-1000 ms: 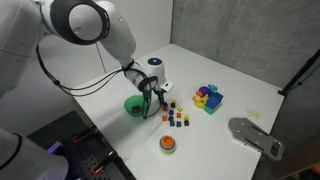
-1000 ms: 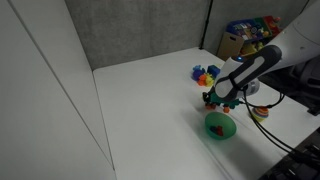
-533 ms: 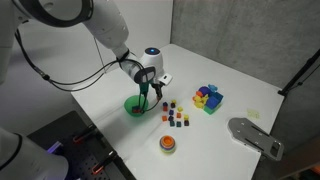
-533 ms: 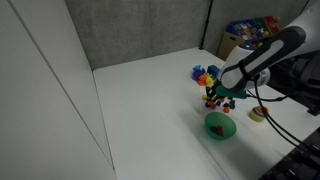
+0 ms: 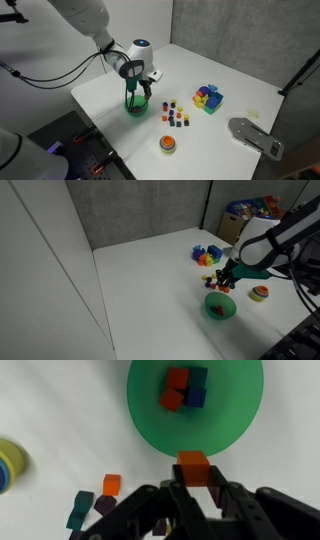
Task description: Pick up one small orange block from the table and put it in the green bowl
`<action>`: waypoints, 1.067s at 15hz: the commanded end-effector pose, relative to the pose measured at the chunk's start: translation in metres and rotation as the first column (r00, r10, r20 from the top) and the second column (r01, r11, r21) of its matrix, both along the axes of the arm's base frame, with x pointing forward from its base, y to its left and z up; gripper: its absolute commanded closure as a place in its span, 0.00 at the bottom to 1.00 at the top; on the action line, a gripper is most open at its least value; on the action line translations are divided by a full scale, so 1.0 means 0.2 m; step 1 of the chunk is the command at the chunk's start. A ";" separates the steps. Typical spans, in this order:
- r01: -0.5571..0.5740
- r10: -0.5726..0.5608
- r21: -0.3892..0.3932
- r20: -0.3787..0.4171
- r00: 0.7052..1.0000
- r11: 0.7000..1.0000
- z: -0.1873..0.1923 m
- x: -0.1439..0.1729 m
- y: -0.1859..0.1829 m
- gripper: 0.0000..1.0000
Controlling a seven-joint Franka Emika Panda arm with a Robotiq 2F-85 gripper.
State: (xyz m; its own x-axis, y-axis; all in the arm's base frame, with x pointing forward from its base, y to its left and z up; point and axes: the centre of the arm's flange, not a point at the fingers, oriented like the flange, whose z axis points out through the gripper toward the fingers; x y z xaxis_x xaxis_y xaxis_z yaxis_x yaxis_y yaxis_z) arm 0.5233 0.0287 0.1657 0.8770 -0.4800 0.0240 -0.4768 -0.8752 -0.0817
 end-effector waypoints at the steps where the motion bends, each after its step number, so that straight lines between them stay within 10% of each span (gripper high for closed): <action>1: -0.070 0.071 0.021 -0.034 0.997 0.997 0.11 -0.20 0.03 0.45; 8: -0.125 0.129 0.046 -0.091 0.987 0.991 0.29 -0.25 0.08 0.01; 16: -0.257 0.256 -0.015 -0.045 0.966 0.966 0.79 -0.27 0.05 0.00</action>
State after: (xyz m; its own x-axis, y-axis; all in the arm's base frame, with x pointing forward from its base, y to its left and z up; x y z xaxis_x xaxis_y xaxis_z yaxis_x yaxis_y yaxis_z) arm 0.4805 0.0499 0.2815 0.9574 -0.2869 -0.0342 -0.2887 -0.9545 -0.0748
